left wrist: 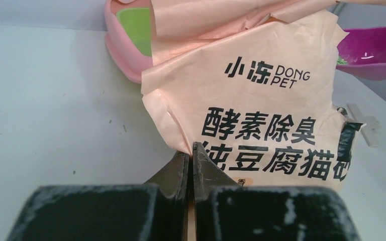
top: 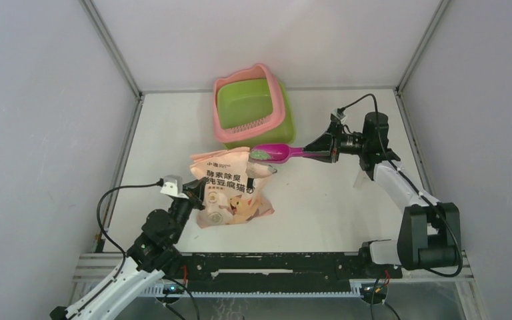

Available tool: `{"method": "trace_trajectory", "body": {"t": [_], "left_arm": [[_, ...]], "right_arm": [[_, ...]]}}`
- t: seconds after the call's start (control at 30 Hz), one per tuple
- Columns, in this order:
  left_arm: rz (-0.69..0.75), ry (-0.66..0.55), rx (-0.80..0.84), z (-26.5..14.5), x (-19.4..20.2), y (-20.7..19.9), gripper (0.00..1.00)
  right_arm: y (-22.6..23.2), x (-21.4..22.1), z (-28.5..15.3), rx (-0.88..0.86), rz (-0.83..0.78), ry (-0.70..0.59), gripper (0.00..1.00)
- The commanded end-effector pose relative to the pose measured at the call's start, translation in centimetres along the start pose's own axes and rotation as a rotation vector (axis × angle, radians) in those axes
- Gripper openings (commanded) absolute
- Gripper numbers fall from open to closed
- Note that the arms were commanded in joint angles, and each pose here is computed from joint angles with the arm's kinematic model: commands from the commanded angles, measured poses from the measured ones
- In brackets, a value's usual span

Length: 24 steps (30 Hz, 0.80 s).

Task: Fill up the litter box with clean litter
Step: Pour the cat litter into the litter box.

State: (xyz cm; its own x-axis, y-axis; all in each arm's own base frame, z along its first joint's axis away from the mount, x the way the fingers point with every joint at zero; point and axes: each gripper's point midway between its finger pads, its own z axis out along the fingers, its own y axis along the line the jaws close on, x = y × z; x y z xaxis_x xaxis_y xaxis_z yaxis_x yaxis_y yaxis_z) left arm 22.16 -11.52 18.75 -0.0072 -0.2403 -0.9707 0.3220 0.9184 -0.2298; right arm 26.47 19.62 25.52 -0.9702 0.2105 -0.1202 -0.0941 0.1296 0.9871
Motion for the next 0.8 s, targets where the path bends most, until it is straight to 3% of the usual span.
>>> {"method": "trace_trajectory", "body": {"t": [0.0,0.4,0.77], "left_arm": [[-0.03,-0.194,-0.021,0.4,-7.2,-0.4,0.0],[-0.039,-0.201,-0.008,0.1,-8.1,-0.7,0.0],[-0.073,-0.204,0.014,-0.9,-8.3,-0.7,0.0]], "right_arm": [[1.4,-3.3,0.3,-0.036,-0.049,-0.055,0.0],[1.5,-13.8,2.8,-0.011,-0.084,-0.195,0.0],[0.0,-21.4,7.5,0.295,-0.242,-0.321,0.0]]}}
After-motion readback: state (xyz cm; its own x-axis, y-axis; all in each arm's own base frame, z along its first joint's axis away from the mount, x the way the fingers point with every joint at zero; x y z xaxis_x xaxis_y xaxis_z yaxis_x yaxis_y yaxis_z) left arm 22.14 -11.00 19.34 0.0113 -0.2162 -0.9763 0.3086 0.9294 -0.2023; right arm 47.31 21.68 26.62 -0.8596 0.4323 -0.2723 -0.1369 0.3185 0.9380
